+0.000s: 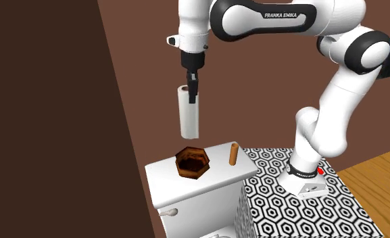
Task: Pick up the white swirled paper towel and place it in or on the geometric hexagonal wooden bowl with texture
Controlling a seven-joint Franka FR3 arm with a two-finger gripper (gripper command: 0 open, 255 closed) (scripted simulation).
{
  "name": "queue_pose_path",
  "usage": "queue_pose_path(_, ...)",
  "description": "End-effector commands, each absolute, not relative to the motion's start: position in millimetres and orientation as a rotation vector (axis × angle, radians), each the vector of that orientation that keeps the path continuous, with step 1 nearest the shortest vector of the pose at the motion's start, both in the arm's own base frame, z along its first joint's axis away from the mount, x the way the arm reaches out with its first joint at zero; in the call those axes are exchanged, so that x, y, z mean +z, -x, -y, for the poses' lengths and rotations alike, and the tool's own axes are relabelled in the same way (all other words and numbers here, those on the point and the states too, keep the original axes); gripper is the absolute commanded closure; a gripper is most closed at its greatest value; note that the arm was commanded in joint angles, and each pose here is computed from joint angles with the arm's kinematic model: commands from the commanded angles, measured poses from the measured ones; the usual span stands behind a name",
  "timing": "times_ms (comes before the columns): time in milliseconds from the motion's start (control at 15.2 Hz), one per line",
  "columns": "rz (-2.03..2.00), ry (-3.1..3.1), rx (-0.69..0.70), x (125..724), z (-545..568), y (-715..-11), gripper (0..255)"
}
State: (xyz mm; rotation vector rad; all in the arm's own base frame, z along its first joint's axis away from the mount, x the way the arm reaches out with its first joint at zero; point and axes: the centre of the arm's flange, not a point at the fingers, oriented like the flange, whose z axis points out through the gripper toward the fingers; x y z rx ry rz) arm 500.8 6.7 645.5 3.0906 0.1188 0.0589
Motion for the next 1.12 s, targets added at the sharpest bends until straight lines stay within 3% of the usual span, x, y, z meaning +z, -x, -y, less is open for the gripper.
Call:
queue_pose_path(0, -0.119, -3.091, 0.058, 654.7, -2.3, -481.5, 255)
queue_pose_path(1056, -0.119, -3.091, 0.058, 570.3, -2.3, -481.5, 255)
